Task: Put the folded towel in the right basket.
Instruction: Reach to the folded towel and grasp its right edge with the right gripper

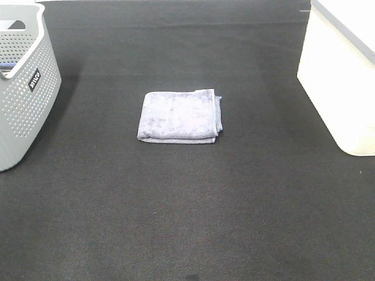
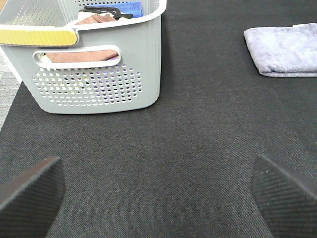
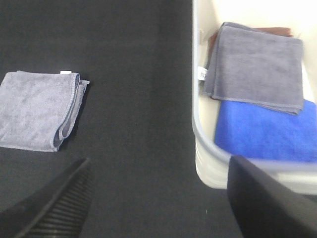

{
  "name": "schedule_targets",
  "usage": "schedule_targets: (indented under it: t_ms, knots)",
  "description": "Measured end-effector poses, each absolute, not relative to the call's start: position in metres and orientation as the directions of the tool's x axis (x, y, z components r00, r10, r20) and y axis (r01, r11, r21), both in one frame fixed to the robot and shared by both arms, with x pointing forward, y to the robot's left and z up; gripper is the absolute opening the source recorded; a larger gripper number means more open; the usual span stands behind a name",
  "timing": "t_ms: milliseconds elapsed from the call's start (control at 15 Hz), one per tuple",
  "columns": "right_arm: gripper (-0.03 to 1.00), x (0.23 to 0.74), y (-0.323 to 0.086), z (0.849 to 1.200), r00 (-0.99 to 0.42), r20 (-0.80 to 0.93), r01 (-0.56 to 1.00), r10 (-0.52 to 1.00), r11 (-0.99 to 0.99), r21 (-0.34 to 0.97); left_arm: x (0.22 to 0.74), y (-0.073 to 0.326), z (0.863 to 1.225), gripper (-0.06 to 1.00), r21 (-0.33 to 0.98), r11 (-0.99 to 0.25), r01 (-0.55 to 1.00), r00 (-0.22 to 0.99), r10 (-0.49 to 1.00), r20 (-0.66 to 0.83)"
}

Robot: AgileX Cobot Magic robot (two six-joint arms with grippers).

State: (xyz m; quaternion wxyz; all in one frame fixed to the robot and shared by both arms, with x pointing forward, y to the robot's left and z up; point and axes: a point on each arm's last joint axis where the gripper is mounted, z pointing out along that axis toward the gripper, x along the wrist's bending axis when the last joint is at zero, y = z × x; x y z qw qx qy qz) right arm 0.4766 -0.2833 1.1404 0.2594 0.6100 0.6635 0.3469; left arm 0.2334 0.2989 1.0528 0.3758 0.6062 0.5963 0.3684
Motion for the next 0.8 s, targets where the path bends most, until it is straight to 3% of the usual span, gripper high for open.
schedule_targets:
  t_ms: [200,400,533,800]
  knots:
    - [0.71,0.546,-0.272,1.152,-0.22,0.069,0.693,0.973,0.106,0.713,0.233,0.299,1.053,0.97,0.895,-0.006,0.446,0.017,1.0,-0.002]
    - [0.7,0.597,-0.231,1.142,-0.354,0.07,0.714,0.933,0.222,0.664,0.233,0.299,1.053,0.97,0.895,-0.006,0.446,0.017,1.0,-0.002]
    - [0.7,0.622,-0.203,1.123,-0.402,0.095,0.74,0.911,0.262,0.62,0.233,0.299,1.053,0.97,0.895,-0.006,0.446,0.017,1.0,-0.002]
    - [0.7,0.674,-0.179,1.056,-0.311,0.268,0.875,0.912,0.164,0.456,0.233,0.299,1.053,0.97,0.895,-0.006,0.446,0.017,1.0,-0.002]
